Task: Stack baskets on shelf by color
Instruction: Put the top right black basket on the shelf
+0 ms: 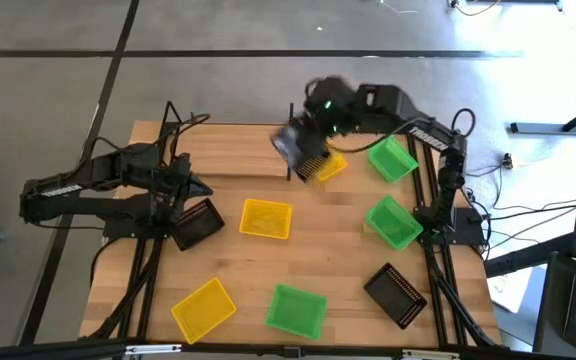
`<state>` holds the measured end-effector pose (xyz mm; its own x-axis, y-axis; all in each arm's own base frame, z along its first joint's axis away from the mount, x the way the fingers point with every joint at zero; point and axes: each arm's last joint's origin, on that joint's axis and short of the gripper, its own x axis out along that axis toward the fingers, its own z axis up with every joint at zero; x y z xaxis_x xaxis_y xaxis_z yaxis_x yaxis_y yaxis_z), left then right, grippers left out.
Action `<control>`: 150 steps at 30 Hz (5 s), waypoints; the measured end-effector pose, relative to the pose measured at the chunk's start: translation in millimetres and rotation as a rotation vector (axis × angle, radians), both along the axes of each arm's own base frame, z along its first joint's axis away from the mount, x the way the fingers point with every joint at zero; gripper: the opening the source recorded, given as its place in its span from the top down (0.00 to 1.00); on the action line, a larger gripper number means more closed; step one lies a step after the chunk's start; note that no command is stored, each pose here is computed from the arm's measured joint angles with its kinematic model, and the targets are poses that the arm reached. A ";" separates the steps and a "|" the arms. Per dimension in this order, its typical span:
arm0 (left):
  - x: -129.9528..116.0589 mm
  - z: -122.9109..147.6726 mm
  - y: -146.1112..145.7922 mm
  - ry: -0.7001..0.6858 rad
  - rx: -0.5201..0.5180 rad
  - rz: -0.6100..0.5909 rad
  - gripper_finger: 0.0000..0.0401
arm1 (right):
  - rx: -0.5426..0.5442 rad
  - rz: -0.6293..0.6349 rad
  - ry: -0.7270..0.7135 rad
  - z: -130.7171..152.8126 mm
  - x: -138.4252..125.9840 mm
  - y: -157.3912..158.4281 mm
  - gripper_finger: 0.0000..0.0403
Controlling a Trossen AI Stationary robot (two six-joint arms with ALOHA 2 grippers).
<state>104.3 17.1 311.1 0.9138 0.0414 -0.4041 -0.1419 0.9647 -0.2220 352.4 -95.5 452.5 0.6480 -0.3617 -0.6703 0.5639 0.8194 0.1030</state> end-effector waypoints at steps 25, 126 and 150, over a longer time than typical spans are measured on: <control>0.3 1.0 0.2 -0.006 0.109 -0.041 1.00 | 0.311 -0.290 -0.232 -95.8 84.9 -100.6 1.00; 110.7 -47.5 54.0 0.560 1.052 0.061 0.80 | 0.186 -0.257 0.078 -177.8 112.3 -110.0 1.00; 108.1 -37.0 107.8 0.375 0.836 0.522 0.80 | 0.175 -0.241 0.086 -177.7 112.5 -109.5 1.00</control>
